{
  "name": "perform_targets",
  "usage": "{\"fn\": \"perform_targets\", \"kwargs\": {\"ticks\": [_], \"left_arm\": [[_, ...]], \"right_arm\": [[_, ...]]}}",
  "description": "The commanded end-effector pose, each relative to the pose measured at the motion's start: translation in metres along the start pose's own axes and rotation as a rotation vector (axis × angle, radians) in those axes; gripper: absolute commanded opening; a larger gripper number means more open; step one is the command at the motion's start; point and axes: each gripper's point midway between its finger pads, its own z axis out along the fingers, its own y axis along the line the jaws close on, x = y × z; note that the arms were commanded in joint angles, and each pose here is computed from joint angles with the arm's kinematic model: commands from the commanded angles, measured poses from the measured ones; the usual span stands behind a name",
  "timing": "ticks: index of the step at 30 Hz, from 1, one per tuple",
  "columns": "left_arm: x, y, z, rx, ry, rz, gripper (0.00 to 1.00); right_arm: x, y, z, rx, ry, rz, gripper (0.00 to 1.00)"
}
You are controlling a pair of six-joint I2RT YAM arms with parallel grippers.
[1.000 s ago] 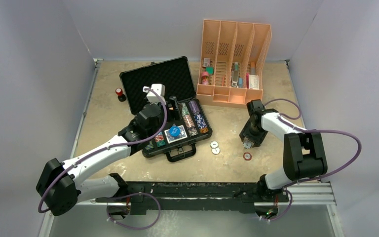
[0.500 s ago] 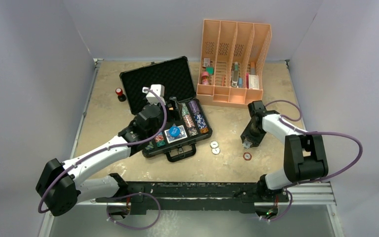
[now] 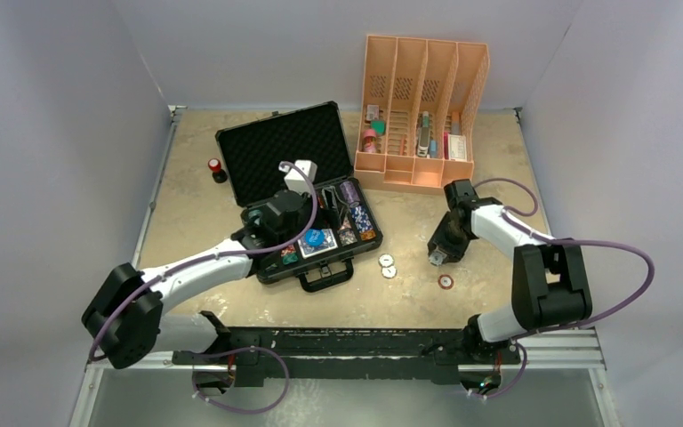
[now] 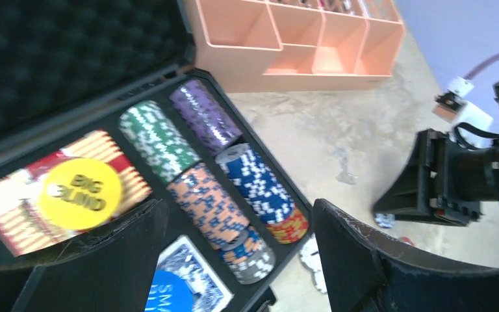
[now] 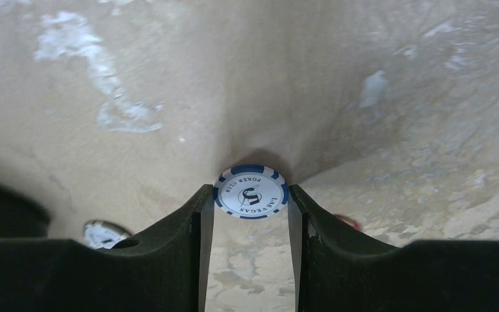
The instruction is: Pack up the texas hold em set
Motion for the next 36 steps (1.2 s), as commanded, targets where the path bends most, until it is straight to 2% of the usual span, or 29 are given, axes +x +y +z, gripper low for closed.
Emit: {"fn": "perform_targets", "kwargs": {"ticks": [1,7,9,12,15,18,23,31,36], "left_arm": [[-0.002,-0.048,0.003,0.217,-0.042,-0.146,0.80],[0.030,-0.083,0.020,0.322,0.011,-0.276,0.76],[0.034,-0.090,0.026,0.325,-0.013,-0.393,0.75],[0.036,-0.123,0.037,0.410,-0.029,-0.536,0.71],[0.062,-0.147,0.053,0.418,0.020,-0.533,0.68],[0.075,-0.152,0.061,0.430,0.035,-0.541,0.65],[0.073,-0.168,0.065,0.504,0.008,-0.568,0.59],[0.079,-0.166,0.075,0.483,-0.001,-0.594,0.32],[0.074,-0.165,0.071,0.487,-0.015,-0.586,0.09]], "right_arm": [[-0.013,0.036,-0.029,-0.160,-0.043,-0.030,0.44],[-0.018,0.073,-0.058,-0.345,-0.066,-0.064,0.44],[-0.017,0.084,-0.067,-0.415,-0.066,-0.075,0.44],[-0.013,0.098,-0.080,-0.510,-0.049,-0.094,0.44],[-0.011,0.104,-0.093,-0.566,-0.045,-0.112,0.44],[-0.002,0.105,-0.105,-0.611,-0.025,-0.125,0.44],[0.000,0.109,-0.113,-0.658,-0.027,-0.125,0.44],[0.013,0.107,-0.112,-0.682,0.014,-0.118,0.44],[0.012,0.107,-0.106,-0.674,0.017,-0.115,0.44]]}}
